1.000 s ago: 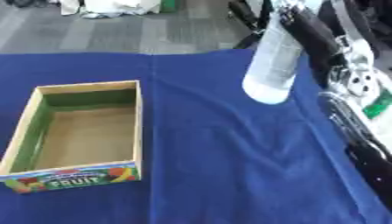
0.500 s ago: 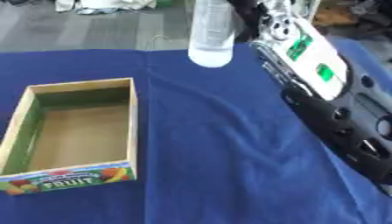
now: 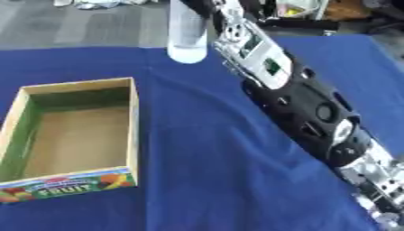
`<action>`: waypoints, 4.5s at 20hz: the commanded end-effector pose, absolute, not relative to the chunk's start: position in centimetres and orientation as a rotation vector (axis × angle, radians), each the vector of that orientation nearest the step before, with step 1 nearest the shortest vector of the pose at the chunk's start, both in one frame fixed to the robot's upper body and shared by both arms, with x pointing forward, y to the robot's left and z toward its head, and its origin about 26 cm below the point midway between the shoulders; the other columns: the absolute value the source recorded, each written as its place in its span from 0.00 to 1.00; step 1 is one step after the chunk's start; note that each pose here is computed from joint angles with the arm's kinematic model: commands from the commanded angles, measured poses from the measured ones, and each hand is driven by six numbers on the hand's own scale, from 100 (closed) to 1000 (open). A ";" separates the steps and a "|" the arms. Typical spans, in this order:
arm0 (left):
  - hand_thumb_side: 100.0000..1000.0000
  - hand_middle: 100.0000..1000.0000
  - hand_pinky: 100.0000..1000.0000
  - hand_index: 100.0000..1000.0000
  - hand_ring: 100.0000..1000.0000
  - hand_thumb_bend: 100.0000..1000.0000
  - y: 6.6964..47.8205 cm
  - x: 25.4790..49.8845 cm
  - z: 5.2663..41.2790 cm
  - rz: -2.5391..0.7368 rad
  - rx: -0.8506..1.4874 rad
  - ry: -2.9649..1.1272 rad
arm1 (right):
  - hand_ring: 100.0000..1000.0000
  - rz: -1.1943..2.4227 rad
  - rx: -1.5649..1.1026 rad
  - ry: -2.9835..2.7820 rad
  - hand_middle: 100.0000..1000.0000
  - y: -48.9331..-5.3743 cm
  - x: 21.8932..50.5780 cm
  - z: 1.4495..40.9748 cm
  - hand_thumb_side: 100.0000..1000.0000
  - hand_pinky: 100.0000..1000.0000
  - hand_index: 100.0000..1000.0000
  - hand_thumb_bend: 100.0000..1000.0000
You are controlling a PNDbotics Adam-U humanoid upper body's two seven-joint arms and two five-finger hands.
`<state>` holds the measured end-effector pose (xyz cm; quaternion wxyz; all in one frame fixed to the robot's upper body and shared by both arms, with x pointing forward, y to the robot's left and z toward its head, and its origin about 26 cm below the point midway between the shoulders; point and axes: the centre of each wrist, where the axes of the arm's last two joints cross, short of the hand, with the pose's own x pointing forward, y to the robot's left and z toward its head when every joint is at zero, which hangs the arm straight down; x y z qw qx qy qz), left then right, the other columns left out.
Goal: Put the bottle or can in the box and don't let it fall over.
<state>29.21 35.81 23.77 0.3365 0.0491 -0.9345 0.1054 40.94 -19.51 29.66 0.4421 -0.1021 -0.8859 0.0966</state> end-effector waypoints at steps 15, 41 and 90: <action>0.48 1.00 0.89 0.71 1.00 0.54 33.6 29.1 29.6 0.188 0.010 -2.646 | 0.32 0.266 -0.246 -2.211 0.44 -16.9 42.0 30.7 0.41 0.63 0.08 0.00; 0.48 1.00 0.89 0.71 1.00 0.53 34.0 28.7 30.1 0.082 0.030 -2.664 | 0.55 0.260 0.084 -1.943 0.59 -13.1 39.9 28.4 0.41 0.72 0.14 0.00; 0.49 1.00 0.89 0.71 1.00 0.51 34.6 28.5 29.6 0.058 0.073 -2.654 | 1.00 0.811 -0.189 -1.946 1.00 -14.5 38.3 25.8 0.61 1.00 1.00 0.00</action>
